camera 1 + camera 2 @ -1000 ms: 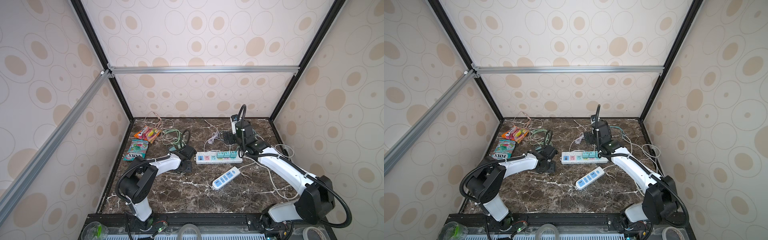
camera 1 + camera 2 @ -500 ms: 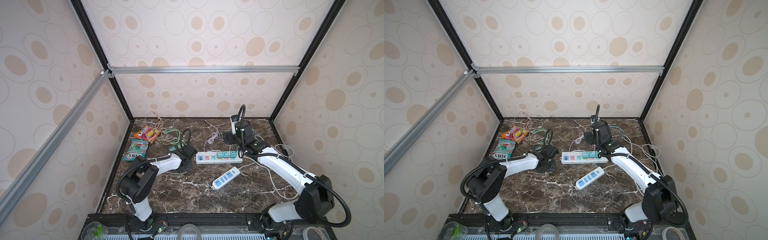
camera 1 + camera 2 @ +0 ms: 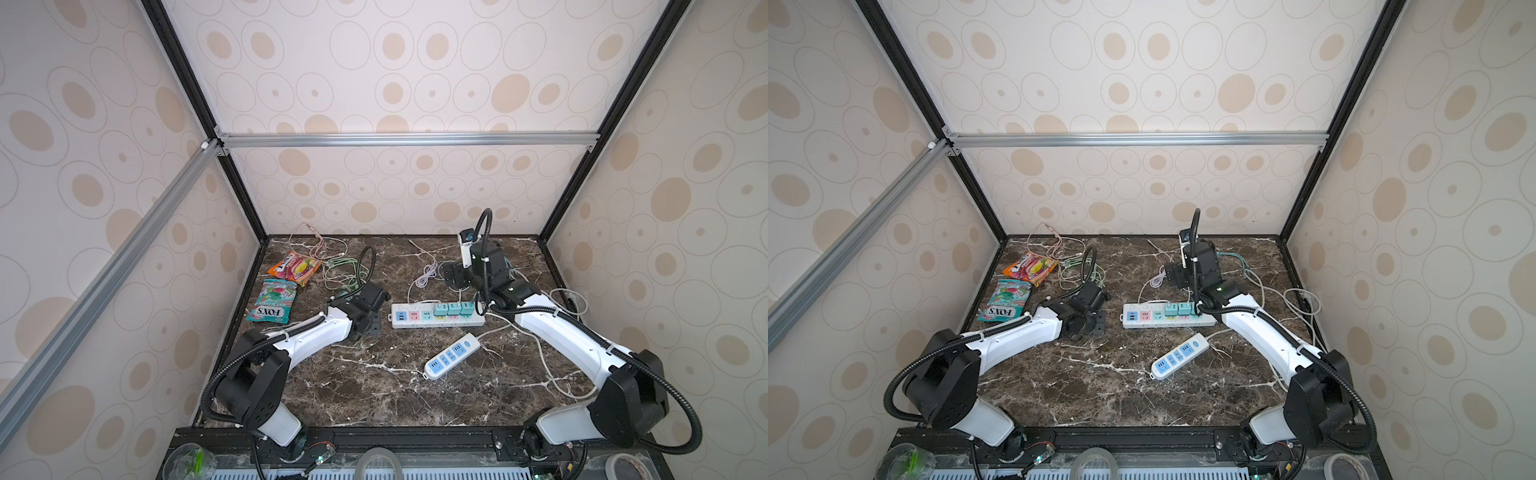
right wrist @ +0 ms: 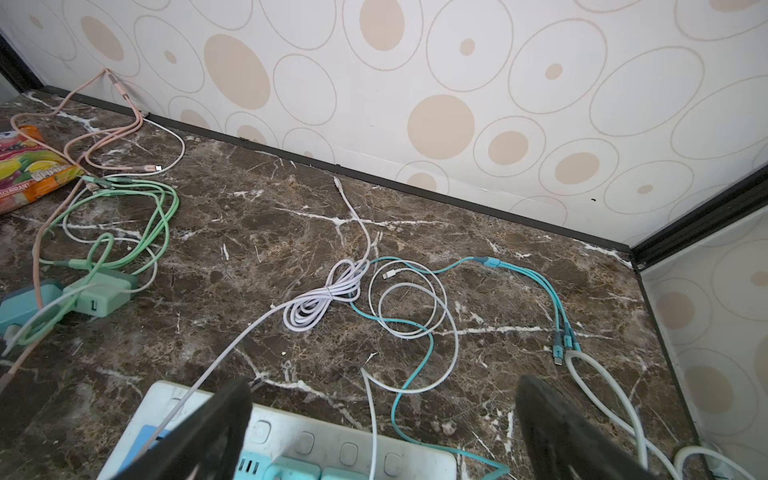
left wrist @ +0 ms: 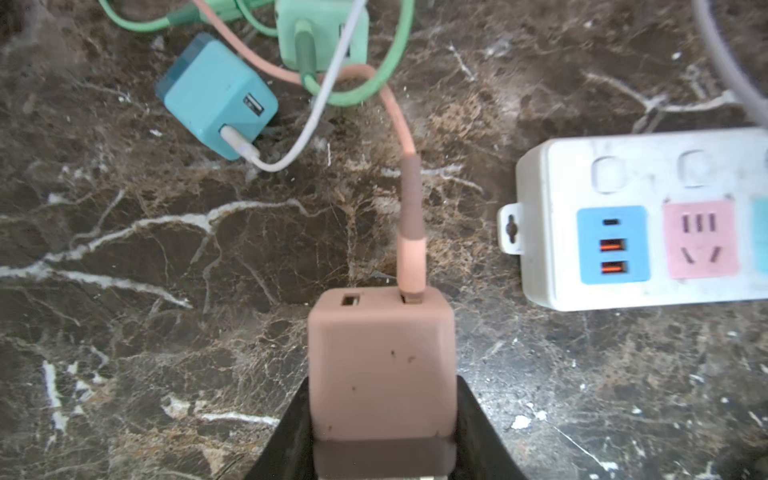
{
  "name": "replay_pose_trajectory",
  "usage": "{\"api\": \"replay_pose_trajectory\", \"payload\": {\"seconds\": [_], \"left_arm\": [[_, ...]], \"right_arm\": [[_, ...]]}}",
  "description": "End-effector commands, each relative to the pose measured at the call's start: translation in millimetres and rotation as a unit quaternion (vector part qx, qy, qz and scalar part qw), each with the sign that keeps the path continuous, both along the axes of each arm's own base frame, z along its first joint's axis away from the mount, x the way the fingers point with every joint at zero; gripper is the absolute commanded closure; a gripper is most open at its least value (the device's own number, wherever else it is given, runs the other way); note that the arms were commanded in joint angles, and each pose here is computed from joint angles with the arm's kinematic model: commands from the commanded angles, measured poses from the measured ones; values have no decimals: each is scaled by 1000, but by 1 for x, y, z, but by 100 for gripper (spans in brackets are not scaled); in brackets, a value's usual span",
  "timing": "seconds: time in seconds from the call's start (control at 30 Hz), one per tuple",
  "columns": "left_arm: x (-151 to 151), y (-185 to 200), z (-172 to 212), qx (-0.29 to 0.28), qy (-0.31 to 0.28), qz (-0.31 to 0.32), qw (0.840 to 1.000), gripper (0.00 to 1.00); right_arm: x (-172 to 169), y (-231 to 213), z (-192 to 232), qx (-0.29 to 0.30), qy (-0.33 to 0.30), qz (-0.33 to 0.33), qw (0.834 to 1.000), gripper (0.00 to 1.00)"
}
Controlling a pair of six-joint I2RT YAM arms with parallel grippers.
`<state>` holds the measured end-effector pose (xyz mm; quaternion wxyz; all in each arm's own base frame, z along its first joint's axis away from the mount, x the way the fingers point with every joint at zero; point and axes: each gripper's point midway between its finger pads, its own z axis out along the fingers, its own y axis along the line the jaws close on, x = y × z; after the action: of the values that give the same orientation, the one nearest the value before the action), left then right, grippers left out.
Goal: Insert the plug
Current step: 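Lift the pink charger high with left gripper while right gripper rises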
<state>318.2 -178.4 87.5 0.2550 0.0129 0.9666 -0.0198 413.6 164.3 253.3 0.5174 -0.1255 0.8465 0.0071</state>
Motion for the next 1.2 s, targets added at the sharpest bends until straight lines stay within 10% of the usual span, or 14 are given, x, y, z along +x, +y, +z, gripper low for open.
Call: {"api": "replay_pose_trajectory", "payload": {"seconds": [0.0, 0.27, 0.63, 0.9, 1.17], "left_arm": [[13, -20, 51, -34, -39, -35, 998, 100], [36, -41, 195, -78, -159, -67, 982, 100], [29, -45, 378, -154, -335, -133, 920, 100], [-8, -48, 459, -222, -396, -189, 871, 100], [-22, -42, 479, -233, -416, -198, 857, 100]], "right_arm": [[0, 14, -3, 21, 11, 34, 999, 0], [-21, 78, -18, 110, 72, 189, 973, 2], [-30, 134, -10, 169, 59, 318, 931, 5], [-13, 178, -1, 215, 33, 371, 903, 6], [12, 234, -14, 274, 13, 387, 880, 9]]}}
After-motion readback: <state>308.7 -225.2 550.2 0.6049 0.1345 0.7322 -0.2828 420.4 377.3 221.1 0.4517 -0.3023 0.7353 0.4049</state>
